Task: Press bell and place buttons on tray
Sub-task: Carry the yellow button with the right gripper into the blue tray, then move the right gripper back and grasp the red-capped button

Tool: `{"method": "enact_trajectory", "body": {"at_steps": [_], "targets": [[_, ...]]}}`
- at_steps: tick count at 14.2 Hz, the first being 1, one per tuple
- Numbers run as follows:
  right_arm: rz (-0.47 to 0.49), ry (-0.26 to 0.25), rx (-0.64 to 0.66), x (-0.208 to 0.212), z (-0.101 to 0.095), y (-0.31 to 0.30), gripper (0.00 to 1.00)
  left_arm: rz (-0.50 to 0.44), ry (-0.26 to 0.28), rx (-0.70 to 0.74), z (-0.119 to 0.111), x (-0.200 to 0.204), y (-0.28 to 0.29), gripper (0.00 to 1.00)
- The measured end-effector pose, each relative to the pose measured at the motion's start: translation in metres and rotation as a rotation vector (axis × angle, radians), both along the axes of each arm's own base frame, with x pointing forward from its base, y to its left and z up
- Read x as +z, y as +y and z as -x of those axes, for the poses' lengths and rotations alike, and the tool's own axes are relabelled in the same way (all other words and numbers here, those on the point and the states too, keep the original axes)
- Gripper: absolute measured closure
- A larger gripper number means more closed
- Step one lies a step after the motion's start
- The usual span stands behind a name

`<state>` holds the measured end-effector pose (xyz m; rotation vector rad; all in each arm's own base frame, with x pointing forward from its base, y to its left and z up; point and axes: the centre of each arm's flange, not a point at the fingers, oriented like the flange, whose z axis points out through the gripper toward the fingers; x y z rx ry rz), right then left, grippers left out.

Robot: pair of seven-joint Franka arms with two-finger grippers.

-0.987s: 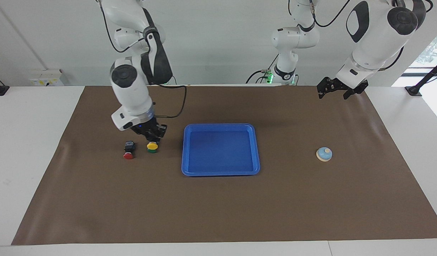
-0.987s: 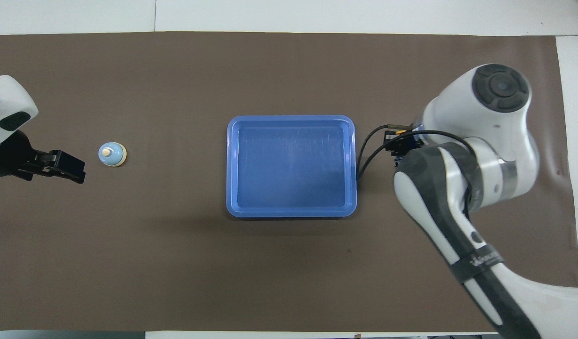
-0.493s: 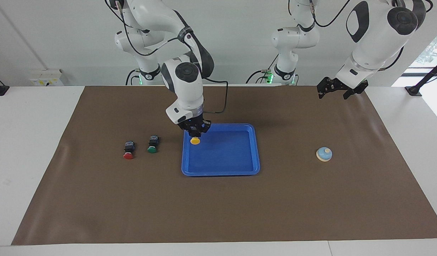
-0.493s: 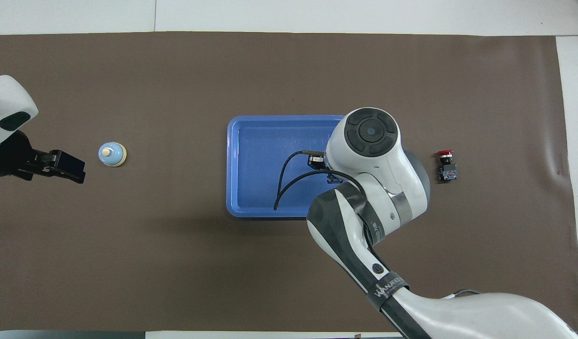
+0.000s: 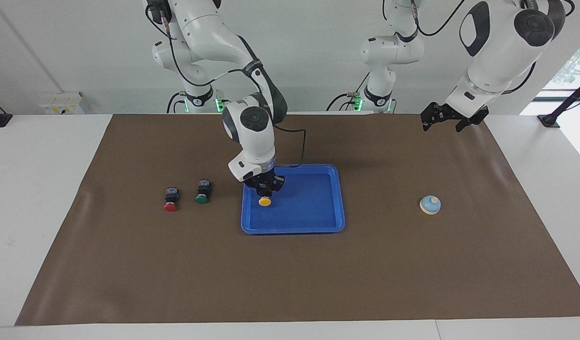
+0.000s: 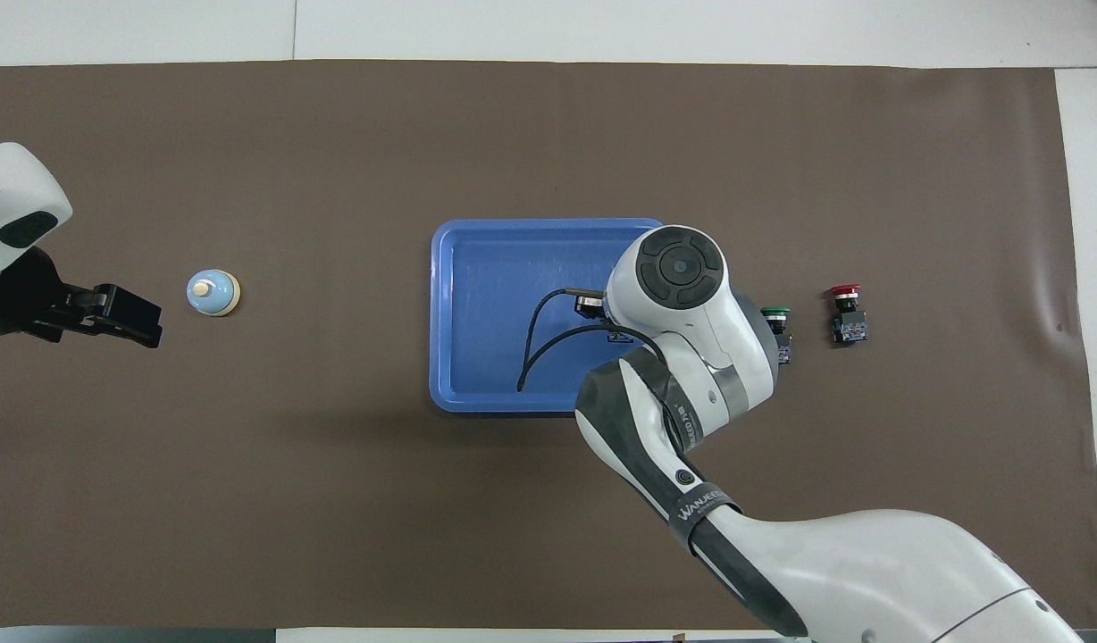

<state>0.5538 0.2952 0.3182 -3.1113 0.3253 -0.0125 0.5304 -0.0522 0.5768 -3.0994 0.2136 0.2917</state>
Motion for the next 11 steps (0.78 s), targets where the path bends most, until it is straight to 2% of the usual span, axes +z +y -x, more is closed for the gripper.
{"method": "enact_trajectory", "body": {"at_steps": [2,4,5,8,11], "targets": [[0.013,0.024,-0.006,0.009,-0.003,-0.003,0.3,0.0,0.0,0.0,0.0,0.0,0.0,0.0],[0.026,0.044,-0.003,0.039,-0.015,-0.019,0.07,0.0,0.0,0.0,0.0,0.0,0.0,0.0],[0.027,0.045,0.018,0.056,-0.021,-0.037,0.0,0.0,0.0,0.0,0.0,0.0,0.0,0.0],[0.027,0.066,0.075,0.085,-0.032,-0.12,0.0,0.0,0.0,0.0,0.0,0.0,0.0,0.0],[0.022,0.089,0.08,0.067,-0.035,-0.207,0.0,0.0,0.0,0.0,0.0,0.0,0.0,0.0]]}}
